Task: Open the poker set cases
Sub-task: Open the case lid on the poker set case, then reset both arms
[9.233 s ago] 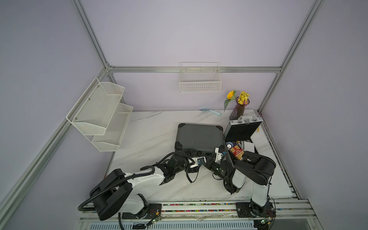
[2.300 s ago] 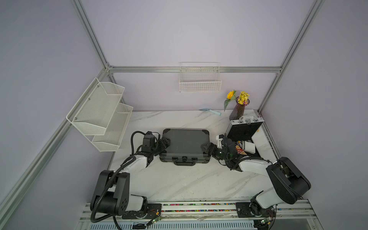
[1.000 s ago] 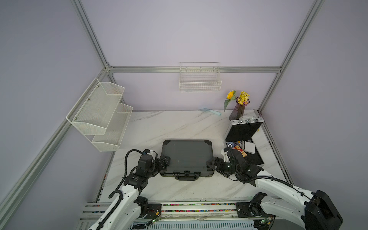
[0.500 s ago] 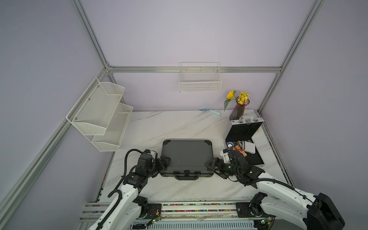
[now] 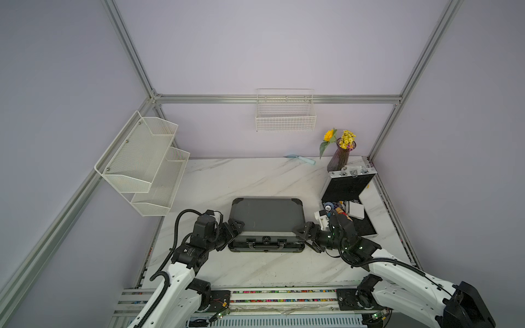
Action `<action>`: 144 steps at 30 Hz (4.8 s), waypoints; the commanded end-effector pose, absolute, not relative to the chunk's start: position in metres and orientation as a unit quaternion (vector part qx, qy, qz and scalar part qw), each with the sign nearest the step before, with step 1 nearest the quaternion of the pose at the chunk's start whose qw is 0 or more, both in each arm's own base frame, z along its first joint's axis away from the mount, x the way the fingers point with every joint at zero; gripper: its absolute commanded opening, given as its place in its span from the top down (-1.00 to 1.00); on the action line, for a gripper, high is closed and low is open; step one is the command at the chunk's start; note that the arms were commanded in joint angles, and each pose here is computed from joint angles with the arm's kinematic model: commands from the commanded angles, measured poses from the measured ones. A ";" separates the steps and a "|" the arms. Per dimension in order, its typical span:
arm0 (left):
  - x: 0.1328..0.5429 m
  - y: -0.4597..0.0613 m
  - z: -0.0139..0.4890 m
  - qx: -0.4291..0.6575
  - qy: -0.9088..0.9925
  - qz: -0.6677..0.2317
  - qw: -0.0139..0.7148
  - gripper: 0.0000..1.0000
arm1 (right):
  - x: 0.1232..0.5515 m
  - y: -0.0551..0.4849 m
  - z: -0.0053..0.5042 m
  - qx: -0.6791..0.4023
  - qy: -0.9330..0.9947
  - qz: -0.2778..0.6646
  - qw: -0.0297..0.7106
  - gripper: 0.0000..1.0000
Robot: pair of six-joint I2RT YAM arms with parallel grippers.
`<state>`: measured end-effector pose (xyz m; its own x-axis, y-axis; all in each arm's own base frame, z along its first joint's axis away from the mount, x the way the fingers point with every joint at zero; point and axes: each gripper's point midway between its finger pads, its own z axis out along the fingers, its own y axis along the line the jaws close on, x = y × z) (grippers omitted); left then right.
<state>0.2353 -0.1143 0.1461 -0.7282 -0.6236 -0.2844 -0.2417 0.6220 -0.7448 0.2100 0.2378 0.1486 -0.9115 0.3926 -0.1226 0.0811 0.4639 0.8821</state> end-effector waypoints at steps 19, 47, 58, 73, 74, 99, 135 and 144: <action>0.306 -0.120 0.316 -0.159 0.785 -0.398 0.447 -0.83 | 0.273 0.276 0.256 0.060 0.782 0.553 0.280 -0.88; 0.389 -0.095 0.341 -0.186 0.752 -0.396 0.493 -0.86 | 0.374 0.263 0.261 0.138 0.763 0.556 0.301 -0.95; 0.368 -0.091 0.287 -0.205 0.777 -0.379 0.459 -0.86 | 0.362 0.255 0.239 0.155 0.769 0.547 0.291 -0.94; 0.332 0.062 0.233 -0.241 0.727 0.107 0.634 -0.93 | 0.378 0.091 0.275 0.164 0.778 0.079 0.601 -0.94; 0.327 0.066 0.233 -0.234 0.718 0.125 0.644 -0.94 | 0.371 0.077 0.279 0.166 0.766 0.049 0.620 -0.94; 0.354 0.054 0.155 -0.089 0.735 0.031 0.671 -0.99 | 0.352 0.027 0.163 0.071 0.709 -0.042 0.701 -0.94; 0.396 0.041 0.116 -0.047 0.776 0.028 0.628 -1.00 | 0.424 -0.027 0.101 0.131 0.758 -0.078 0.635 -0.94; 0.396 0.041 0.116 -0.047 0.776 0.028 0.628 -1.00 | 0.426 -0.027 0.099 0.134 0.760 -0.073 0.631 -0.94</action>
<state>0.3874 0.0408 0.0962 -0.2599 -0.0697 -0.9631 -0.1124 0.9928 -0.0415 0.4237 -0.0222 0.0921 -0.1872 0.0915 -0.9781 0.2766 0.9603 0.0369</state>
